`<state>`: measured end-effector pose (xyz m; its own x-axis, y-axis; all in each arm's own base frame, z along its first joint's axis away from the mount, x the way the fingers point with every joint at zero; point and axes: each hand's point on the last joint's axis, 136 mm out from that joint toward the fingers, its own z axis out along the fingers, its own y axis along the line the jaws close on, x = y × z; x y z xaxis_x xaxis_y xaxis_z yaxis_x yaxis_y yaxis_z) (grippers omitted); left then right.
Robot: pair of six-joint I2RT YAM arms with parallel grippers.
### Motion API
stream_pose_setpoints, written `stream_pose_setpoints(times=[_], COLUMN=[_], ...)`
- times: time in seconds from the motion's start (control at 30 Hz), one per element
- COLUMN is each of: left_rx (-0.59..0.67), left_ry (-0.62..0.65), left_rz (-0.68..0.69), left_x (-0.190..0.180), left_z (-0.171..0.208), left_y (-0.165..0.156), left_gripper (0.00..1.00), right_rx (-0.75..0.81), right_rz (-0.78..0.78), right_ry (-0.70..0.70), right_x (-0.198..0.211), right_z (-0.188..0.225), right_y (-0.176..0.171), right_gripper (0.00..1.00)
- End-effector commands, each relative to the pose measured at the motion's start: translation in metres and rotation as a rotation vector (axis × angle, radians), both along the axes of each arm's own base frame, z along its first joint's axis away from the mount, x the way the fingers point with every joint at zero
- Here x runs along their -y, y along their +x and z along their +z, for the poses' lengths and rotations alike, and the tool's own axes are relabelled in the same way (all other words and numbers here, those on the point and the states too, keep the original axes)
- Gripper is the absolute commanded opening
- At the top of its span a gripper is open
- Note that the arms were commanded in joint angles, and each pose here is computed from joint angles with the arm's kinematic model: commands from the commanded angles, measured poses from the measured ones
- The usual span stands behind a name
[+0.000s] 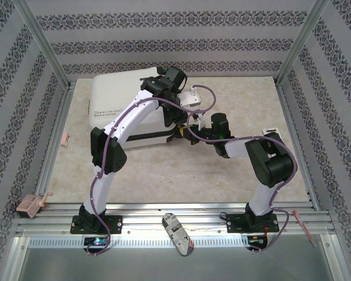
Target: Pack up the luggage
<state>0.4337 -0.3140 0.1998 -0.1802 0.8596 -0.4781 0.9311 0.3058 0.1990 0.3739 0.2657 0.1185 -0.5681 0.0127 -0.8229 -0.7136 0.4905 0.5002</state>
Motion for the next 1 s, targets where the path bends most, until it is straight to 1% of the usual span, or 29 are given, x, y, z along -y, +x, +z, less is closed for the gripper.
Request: stream_pose_setpoints(times=[0.0,0.07,0.2,0.4,0.53,0.67,0.97], left_rx=[-0.156,-0.171,-0.184,-0.159,-0.15,-0.155,-0.193], left_ry=[0.093,0.088,0.07,-0.026,-0.086,-0.134,-0.263], left_rz=[0.027,0.029,0.04,0.043,0.047,0.05,0.037], left_x=[-0.021,-0.021,-0.021,-0.017,-0.016,-0.017,-0.014], left_z=[-0.035,-0.035,-0.031,-0.015,-0.004,0.001,0.012], left_y=[-0.022,-0.026,-0.031,-0.043,-0.053,-0.065,-0.097], left_gripper=[0.64,0.57,0.5,0.43,0.4,0.4,0.39], right_rx=[0.184,0.18,0.171,0.155,0.146,0.14,0.128], right_rz=[0.073,0.069,0.047,-0.003,-0.064,-0.116,-0.18], right_ry=[0.101,0.102,0.101,0.099,0.09,0.088,0.128], right_x=[-0.009,-0.009,-0.007,-0.005,-0.001,0.002,-0.001], right_z=[0.059,0.057,0.055,0.053,0.051,0.051,0.059], right_y=[0.004,0.005,0.011,0.024,0.036,0.048,0.079], right_gripper=[0.0,0.0,0.0,0.0,0.0,0.0,0.0])
